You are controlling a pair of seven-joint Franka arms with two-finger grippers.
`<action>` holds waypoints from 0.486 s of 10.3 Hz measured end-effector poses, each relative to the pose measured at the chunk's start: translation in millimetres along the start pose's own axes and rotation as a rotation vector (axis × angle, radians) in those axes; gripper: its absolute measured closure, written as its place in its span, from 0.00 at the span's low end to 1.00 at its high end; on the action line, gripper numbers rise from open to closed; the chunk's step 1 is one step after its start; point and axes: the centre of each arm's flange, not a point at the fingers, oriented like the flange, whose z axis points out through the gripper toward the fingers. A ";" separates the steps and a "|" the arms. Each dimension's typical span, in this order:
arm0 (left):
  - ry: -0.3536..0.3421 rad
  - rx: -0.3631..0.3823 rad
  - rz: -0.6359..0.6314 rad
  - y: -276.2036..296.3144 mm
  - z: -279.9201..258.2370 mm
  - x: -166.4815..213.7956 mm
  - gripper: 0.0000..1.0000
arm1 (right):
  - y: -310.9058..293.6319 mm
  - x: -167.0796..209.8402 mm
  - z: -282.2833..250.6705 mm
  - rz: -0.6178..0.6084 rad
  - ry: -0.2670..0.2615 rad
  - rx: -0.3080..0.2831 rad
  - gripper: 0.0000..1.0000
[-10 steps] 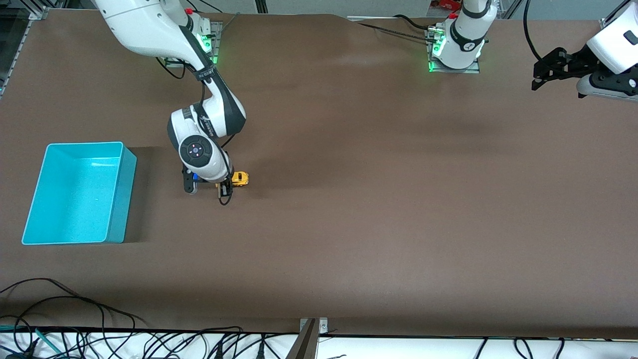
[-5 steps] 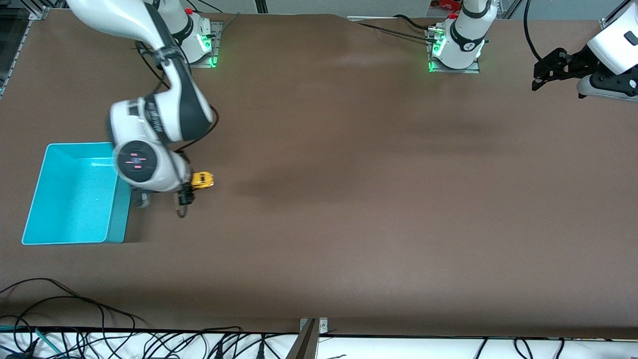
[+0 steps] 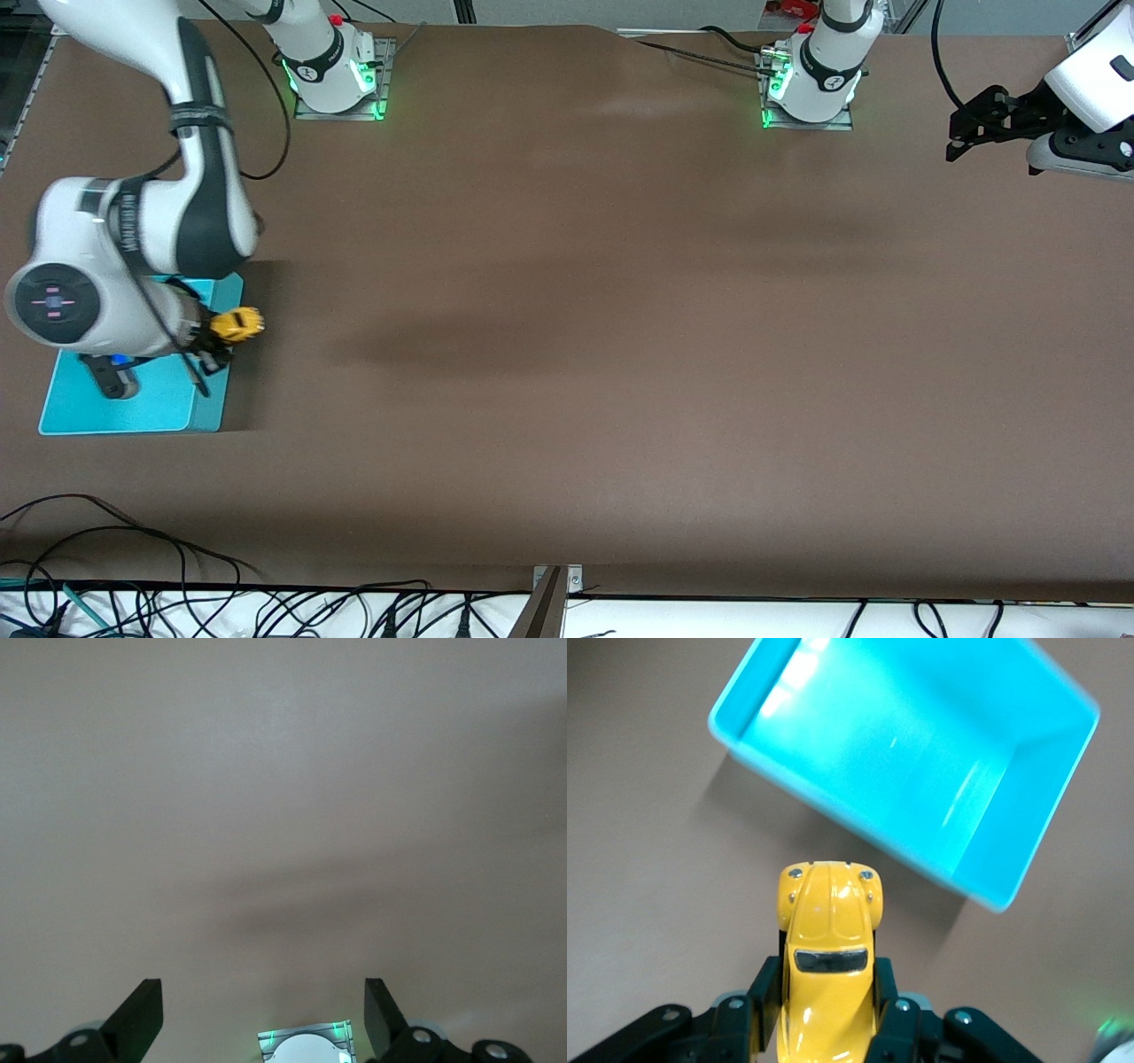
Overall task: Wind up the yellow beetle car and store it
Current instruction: 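Carry the car with the right gripper over the turquoise bin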
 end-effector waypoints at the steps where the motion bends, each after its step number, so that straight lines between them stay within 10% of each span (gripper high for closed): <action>1: 0.000 0.000 0.000 -0.1 -0.1 0.0 0.00 | 21.2 24.3 9.1 -0.097 -0.015 -0.025 0.55; 5: 0.000 0.000 -0.001 -0.3 -0.2 0.1 0.00 | 95.9 102.2 82.7 -0.354 -0.134 -0.065 0.55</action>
